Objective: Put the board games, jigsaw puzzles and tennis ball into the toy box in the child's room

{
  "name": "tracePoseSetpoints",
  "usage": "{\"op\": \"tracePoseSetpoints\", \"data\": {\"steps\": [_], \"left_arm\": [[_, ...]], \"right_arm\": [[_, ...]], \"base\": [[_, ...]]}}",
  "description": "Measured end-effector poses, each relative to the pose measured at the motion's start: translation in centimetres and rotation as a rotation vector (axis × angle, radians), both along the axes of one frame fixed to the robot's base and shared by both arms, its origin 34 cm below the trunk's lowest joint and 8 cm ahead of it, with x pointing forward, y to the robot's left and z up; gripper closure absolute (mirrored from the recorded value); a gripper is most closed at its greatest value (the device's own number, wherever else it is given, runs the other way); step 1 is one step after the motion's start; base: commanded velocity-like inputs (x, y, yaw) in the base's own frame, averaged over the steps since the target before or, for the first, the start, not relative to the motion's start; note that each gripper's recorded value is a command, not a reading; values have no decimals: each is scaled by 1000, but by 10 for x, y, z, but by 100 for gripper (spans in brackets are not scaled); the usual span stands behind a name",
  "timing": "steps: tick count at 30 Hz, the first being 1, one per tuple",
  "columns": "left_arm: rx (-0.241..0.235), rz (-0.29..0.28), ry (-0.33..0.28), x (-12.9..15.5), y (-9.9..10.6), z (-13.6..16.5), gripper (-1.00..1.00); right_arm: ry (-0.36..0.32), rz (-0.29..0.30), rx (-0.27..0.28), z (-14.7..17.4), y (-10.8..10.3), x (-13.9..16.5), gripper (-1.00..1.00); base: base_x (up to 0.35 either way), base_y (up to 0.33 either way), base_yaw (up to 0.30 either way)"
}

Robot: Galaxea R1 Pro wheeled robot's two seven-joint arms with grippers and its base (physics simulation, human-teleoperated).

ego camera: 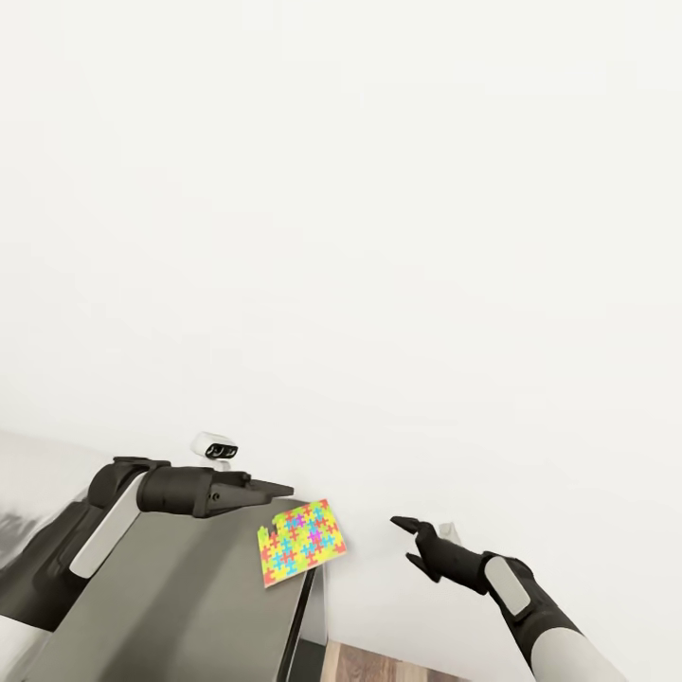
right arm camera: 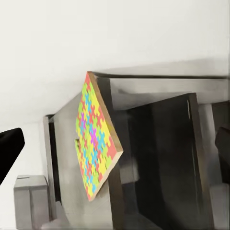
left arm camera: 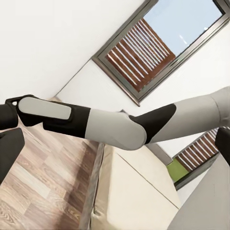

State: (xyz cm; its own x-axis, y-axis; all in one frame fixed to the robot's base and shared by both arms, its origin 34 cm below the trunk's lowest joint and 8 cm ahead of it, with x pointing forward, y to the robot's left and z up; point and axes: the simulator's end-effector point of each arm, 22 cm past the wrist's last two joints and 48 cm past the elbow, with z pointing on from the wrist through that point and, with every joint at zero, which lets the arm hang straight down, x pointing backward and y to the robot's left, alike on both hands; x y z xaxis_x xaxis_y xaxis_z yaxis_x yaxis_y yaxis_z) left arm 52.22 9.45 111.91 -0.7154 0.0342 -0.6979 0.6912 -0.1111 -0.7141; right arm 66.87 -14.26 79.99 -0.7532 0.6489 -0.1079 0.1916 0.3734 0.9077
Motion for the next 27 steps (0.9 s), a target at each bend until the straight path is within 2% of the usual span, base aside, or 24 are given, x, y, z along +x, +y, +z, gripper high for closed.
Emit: {"op": "tracePoseSetpoints", "data": {"steps": [8, 27], "left_arm": [[0, -1, 0, 0, -1, -12, -100], [4, 0, -4, 1, -2, -42, -100]], "right_arm": [[1, 27, -24, -15, 2, -3, -100], [-2, 31, -19, -43, 6, -2, -100]], "base": [[0, 0, 0], [0, 0, 0]]}}
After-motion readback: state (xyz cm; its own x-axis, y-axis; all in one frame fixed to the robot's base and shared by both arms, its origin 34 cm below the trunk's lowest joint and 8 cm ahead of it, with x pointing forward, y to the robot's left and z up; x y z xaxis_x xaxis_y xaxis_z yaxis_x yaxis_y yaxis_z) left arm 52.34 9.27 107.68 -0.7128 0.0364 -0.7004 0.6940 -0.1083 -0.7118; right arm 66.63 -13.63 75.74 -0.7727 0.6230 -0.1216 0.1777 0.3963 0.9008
